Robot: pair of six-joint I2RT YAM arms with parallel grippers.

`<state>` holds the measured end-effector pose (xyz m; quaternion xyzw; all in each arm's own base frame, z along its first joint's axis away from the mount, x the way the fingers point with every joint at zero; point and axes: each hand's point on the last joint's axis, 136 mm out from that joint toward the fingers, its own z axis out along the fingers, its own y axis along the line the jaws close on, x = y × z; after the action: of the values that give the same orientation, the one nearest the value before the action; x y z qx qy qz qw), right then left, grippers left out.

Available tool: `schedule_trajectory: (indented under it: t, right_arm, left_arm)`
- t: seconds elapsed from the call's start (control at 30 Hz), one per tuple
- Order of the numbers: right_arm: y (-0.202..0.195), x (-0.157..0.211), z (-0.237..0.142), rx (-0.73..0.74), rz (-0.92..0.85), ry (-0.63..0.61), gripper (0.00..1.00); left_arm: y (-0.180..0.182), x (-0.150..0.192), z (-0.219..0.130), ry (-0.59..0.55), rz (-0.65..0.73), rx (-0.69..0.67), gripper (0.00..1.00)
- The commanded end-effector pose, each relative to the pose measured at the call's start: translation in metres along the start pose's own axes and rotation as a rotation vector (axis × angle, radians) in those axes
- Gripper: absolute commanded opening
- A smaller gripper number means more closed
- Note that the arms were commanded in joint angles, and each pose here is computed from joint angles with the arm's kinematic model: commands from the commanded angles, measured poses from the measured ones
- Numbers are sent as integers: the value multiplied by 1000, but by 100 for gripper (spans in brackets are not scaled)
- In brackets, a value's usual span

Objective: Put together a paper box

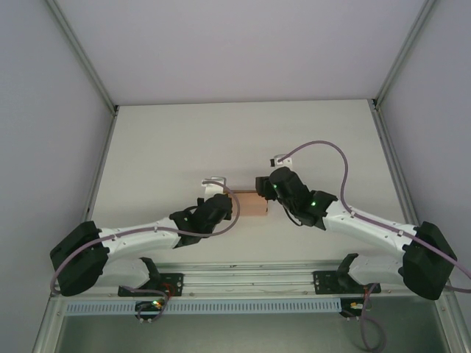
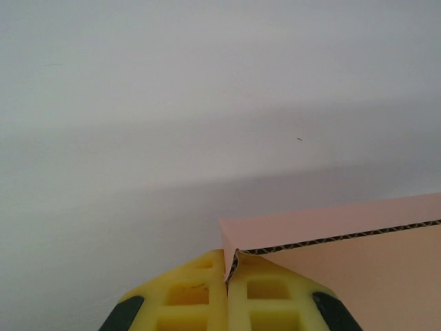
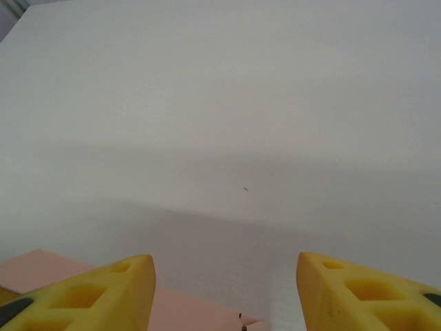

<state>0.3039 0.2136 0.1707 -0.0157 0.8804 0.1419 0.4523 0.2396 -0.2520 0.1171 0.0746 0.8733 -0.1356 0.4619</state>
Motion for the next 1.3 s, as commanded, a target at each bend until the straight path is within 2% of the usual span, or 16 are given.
schedule_trajectory:
  t: [0.0, 0.3, 0.37, 0.43, 0.53, 0.6, 0.7, 0.83, 0.9, 1.03, 1.2, 1.27]
  right_arm:
    - [-9, 25, 7, 31, 28, 87, 54]
    - [-24, 72, 18, 65, 74, 199, 47]
    - [-26, 78, 17, 63, 92, 207, 46]
    - [-28, 85, 17, 58, 107, 215, 46]
    - [-31, 89, 16, 67, 111, 216, 46]
    - [-32, 88, 15, 66, 112, 214, 46]
    - [-31, 88, 15, 60, 114, 210, 46]
    - [-31, 88, 15, 61, 112, 211, 46]
    - [-31, 89, 15, 58, 113, 212, 46]
    - [-30, 90, 16, 56, 112, 214, 46]
    - [-30, 91, 17, 54, 114, 214, 46]
    - [-30, 91, 17, 54, 116, 216, 46]
  left_arm:
    - [25, 66, 0, 214, 180, -51, 4]
    - [12, 46, -9, 142, 207, 21, 17]
    - [9, 39, -13, 121, 200, 41, 23]
    - [3, 30, -18, 99, 186, 74, 38]
    - [-8, 17, -27, 72, 177, 135, 52]
    - [-11, 9, -32, 56, 167, 154, 57]
    - [-19, -3, -41, 45, 144, 192, 80]
    - [-16, -21, -50, 47, 38, 177, 100]
    - [-2, -26, -47, 90, -86, 133, 100]
    - [3, -26, -30, 224, -301, 220, 100]
    - [9, -18, -14, 287, -374, 239, 100]
    - [8, -8, -10, 314, -382, 250, 97]
